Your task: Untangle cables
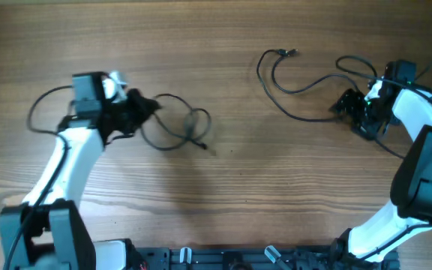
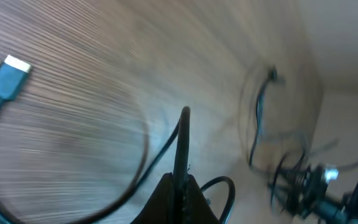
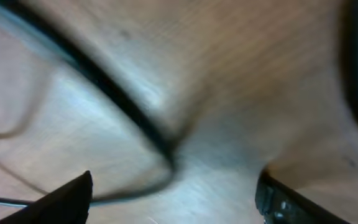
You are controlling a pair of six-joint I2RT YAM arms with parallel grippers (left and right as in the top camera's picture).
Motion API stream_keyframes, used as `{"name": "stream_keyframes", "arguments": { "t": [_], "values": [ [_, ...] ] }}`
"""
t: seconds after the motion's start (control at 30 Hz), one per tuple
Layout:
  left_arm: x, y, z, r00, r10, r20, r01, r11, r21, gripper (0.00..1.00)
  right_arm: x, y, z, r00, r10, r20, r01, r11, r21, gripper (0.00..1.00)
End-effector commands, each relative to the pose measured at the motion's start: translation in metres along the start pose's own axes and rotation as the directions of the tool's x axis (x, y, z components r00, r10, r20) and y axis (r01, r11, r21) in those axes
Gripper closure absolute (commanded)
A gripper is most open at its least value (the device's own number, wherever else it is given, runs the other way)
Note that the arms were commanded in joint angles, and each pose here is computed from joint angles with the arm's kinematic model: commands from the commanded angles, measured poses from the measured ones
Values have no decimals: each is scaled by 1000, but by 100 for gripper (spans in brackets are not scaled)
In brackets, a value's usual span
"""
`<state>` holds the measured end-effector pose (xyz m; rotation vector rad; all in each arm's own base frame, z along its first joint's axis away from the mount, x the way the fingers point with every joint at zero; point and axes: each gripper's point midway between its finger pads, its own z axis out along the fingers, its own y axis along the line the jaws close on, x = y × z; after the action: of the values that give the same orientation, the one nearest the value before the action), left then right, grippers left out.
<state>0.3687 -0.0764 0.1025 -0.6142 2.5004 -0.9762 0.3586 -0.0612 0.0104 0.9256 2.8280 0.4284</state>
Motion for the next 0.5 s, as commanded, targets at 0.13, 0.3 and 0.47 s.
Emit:
{"name": "stream_keyframes", "arguments": {
  "t": [0.13,0.3,0.47],
  "values": [
    [46,-47,41,969,233,-81,-229,972,51,96,15,65,-28,923,-376,85,386,903,-191,11],
    [62,-55,48,956,275,-102,-271,961,46,40,50,123,-27,803,-583,124,586,734,-344,1],
    [61,-54,49,956,276,-98,-273,961,38,0,90,176,-17,690,-706,159,703,600,-382,0]
  ]
}}
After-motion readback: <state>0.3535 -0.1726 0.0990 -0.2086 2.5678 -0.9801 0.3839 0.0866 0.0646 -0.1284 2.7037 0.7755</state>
